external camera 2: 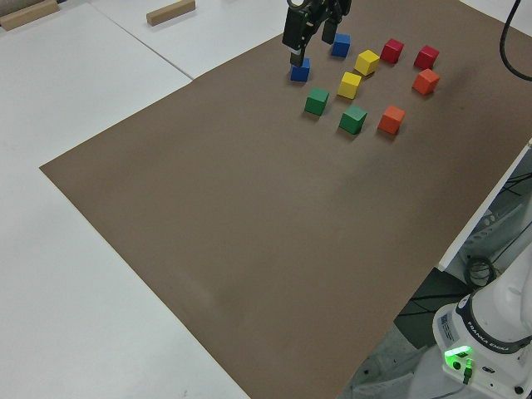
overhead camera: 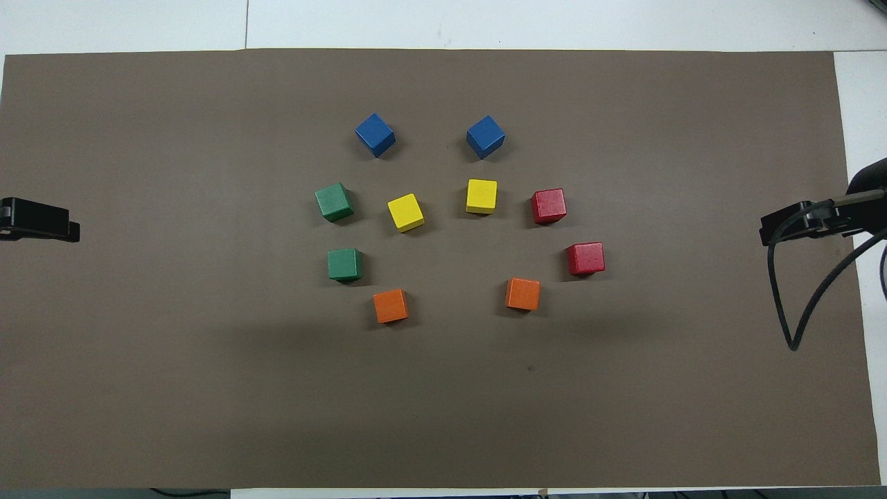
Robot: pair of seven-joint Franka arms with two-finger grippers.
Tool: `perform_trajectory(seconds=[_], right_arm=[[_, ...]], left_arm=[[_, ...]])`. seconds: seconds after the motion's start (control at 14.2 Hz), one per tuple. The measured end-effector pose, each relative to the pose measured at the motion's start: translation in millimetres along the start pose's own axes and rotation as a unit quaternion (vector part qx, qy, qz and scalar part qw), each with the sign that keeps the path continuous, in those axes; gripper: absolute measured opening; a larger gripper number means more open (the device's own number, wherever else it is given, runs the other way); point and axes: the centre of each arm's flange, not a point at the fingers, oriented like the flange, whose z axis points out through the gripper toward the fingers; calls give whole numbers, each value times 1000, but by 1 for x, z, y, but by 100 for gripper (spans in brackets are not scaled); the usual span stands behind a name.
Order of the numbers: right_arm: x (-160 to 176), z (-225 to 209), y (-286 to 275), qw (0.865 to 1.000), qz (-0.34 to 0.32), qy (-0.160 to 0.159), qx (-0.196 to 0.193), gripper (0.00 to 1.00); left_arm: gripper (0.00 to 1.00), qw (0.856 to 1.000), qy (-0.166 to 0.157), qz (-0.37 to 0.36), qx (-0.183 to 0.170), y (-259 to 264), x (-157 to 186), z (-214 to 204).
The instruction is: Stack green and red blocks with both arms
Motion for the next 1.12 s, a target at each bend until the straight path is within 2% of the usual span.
perform_trajectory(seconds=[0.84, 0.98, 1.12], right_arm=[[1, 4, 0, 1000, 0, 0, 0, 100], [1, 4, 0, 1000, 0, 0, 0, 100], [1, 4, 0, 1000, 0, 0, 0, 100]], left_arm=[[100, 1000, 5, 8, 1, 7, -6, -5], [100, 1000, 17, 20, 0, 26, -2, 2], [100, 1000, 27, 12, -2, 70, 0, 18]])
